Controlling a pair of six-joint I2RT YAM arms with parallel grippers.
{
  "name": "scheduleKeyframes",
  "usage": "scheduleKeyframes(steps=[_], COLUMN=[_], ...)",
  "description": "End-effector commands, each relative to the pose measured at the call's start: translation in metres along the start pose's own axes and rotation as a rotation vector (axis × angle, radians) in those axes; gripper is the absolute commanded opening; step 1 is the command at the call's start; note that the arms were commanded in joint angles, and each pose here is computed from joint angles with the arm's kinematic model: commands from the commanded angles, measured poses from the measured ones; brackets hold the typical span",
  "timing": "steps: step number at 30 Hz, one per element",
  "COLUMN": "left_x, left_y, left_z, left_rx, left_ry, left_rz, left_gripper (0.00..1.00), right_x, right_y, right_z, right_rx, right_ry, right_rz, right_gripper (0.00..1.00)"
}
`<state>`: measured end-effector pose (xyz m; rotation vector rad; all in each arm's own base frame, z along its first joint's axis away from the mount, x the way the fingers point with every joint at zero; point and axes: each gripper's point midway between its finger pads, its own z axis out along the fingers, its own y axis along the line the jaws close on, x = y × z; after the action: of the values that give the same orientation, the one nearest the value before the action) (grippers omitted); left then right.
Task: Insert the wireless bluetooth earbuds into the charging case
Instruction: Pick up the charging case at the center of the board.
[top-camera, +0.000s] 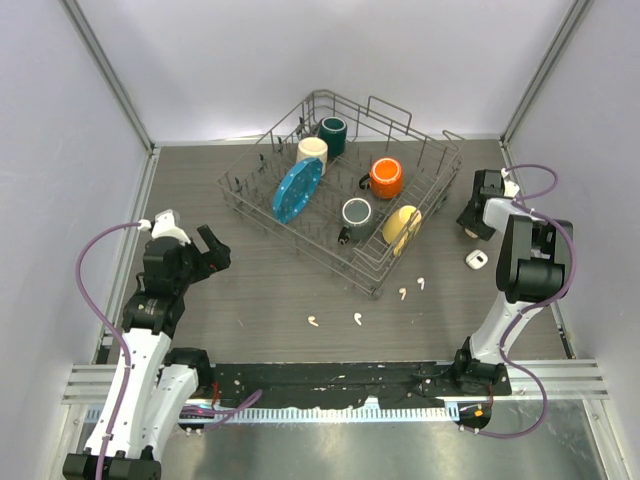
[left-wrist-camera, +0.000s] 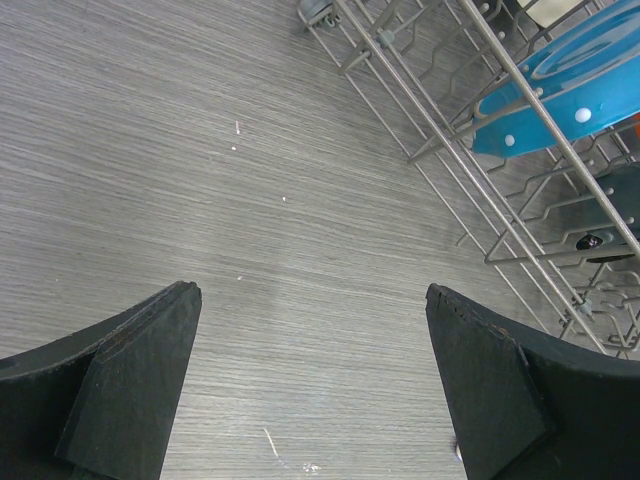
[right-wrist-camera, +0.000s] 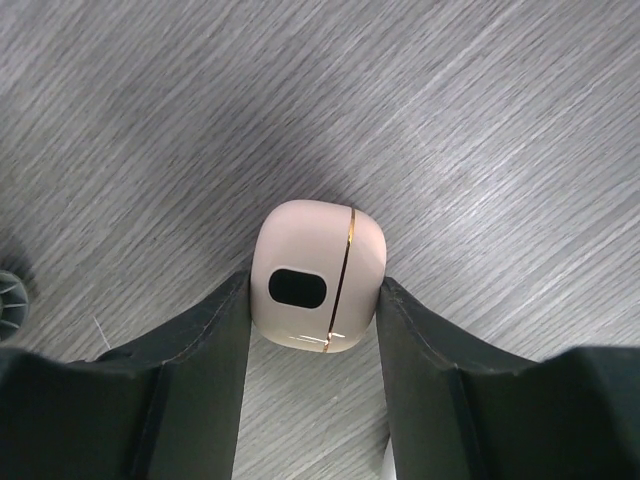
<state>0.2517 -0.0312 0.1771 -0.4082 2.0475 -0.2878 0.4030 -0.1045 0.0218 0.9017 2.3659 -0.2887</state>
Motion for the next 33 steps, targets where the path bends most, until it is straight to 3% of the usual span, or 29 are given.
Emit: scheduleKeyframes(steps=[1,6,15,20,21,25,33], left_x=[-0.020,-0.022,-0.029,-0.029,-0.029,-0.036,-0.065], left_y=[-0.012,-0.028,-0.062,-0.074,-0.076,-0.100,-0.146], left_z=[-0.005,-0.010,-0.027,-0.036,-0.037,-0.054,-0.093], left_rx=[0.044,0.126,0.312,0.380,0.389,0.485,0.687], left_ry=[-0.061,-0.052,-0.053,-0.037,-0.022,0.038,0.070], left_rz=[0.007,0.009,0.040,0.062,0.059,0.011,-0.017], left_gripper=[1.00,1.00,1.00,1.00,1.00,1.00,1.00], right_x=[-0.010,-0.030,-0.056,-0.059,-0.056,-0.041,-0.009], right_y=[0.000,0.002,-0.001,0.014,0.023,0.040,0.069], right_z=[-0.016,-0.072,-0.254,-0.351,-0.384,-0.444,-0.477], right_rx=[-0.027,-0.130,-0.523,-0.799,-0.922,-1.153,-1.303], right_ry=[-0.040,-0.114,-0.372,-0.457,-0.469,-0.480,-0.431], right_rz=[-0.008,0.010,0.082,-0.043,-0.092,-0.240,-0.439], right_gripper=[0.25,0.22,0.21,0.17,0.17,0.15,0.10])
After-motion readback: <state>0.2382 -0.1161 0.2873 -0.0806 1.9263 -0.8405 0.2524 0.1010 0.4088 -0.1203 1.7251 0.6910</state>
